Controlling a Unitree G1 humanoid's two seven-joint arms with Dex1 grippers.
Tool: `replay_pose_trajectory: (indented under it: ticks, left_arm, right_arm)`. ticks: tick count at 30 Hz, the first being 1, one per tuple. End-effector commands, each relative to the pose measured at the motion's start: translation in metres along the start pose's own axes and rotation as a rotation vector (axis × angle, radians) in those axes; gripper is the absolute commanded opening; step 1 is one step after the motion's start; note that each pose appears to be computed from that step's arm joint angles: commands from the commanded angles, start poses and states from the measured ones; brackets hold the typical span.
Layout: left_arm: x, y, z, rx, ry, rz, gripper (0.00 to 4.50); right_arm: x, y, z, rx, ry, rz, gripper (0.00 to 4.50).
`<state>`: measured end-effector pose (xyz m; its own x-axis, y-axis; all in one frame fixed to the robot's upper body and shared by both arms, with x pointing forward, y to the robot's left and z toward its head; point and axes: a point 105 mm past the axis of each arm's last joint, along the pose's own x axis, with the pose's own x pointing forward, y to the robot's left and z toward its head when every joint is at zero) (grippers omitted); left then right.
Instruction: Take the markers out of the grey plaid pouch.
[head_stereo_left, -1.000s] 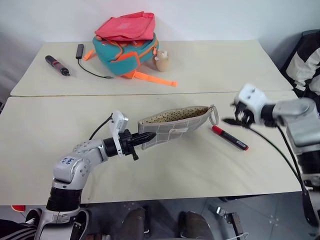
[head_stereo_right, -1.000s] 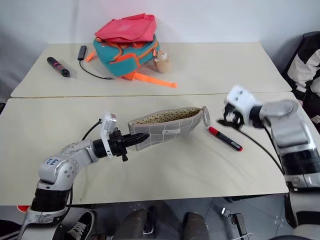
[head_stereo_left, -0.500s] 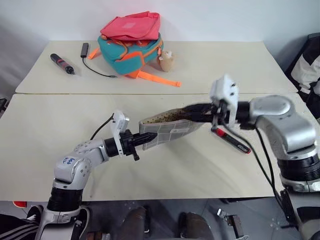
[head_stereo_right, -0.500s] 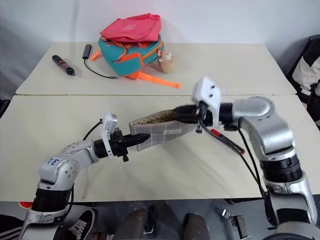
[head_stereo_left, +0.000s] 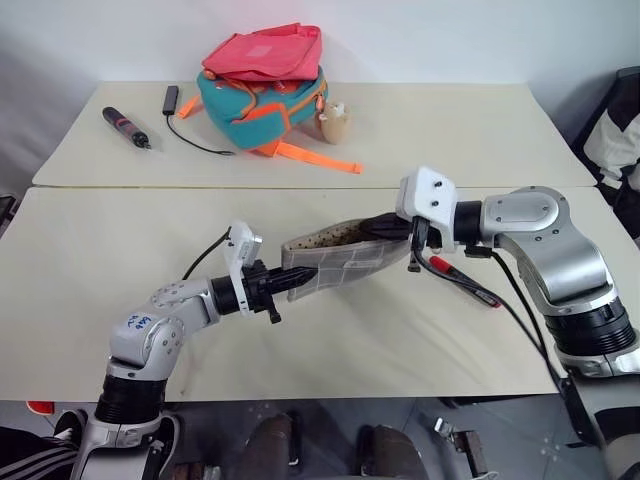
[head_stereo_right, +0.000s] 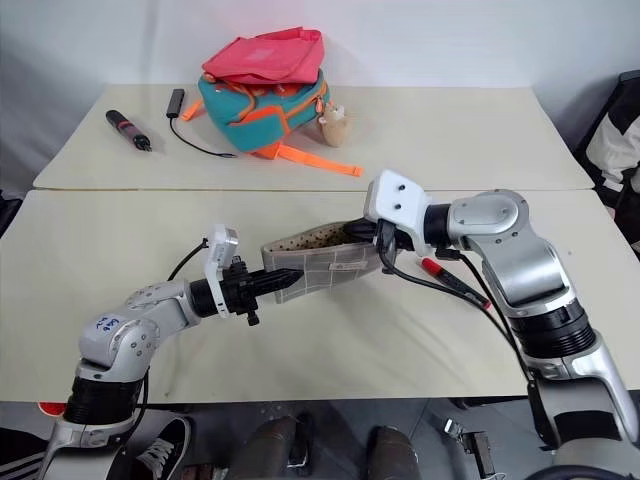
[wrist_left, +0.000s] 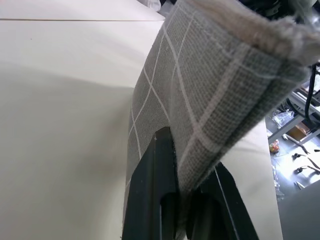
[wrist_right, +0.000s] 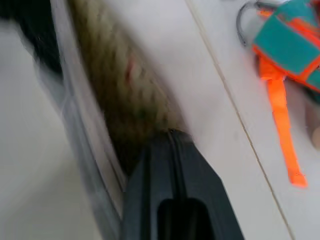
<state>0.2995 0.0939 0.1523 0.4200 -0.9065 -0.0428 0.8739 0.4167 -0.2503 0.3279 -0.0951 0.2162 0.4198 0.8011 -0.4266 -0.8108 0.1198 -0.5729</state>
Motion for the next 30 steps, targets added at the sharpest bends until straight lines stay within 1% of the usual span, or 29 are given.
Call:
replay_pose_trajectory:
  ticks: [1,4,7,10,12,13,16,18,21,26,30]
  left_arm:
    - [0.003,-0.01,0.012,0.059,-0.023,-0.04,0.0]
    - [0.004,-0.01,0.012,0.059,-0.023,-0.046,0.0]
    - [0.006,-0.013,0.01,0.041,-0.02,-0.062,0.0]
    - [0.008,-0.014,0.008,0.026,-0.02,-0.073,0.0]
    - [0.008,-0.014,0.006,0.024,-0.016,-0.074,0.0]
    - [0.008,-0.014,0.006,0.019,-0.017,-0.076,0.0]
    - [0.008,-0.016,0.006,-0.008,-0.028,-0.082,0.0]
    - [0.008,-0.016,0.006,-0.016,-0.029,-0.083,0.0]
    - [0.008,-0.016,0.007,-0.014,-0.031,-0.084,0.0]
    - [0.008,-0.016,0.007,-0.011,-0.031,-0.085,0.0]
    - [0.008,-0.018,0.006,-0.013,-0.027,-0.09,0.0]
  right_arm:
    - [0.002,0.008,-0.006,-0.092,0.067,0.064,0.03]
    - [0.004,0.009,-0.011,-0.119,0.102,0.085,0.03]
    - [0.021,0.008,-0.006,-0.216,0.124,0.108,0.03]
    - [0.035,0.005,0.001,-0.228,0.12,0.113,0.03]
    - [0.039,0.006,-0.002,-0.226,0.146,0.124,0.03]
    - [0.041,0.007,-0.007,-0.244,0.182,0.135,0.03]
    - [0.05,0.004,-0.001,-0.259,0.175,0.132,0.03]
    - [0.051,0.005,-0.004,-0.249,0.19,0.147,0.03]
    - [0.05,0.011,-0.012,-0.223,0.229,0.19,0.58]
    - [0.052,0.009,-0.013,-0.269,0.241,0.162,2.24]
    - [0.057,0.005,-0.012,-0.299,0.228,0.133,2.24]
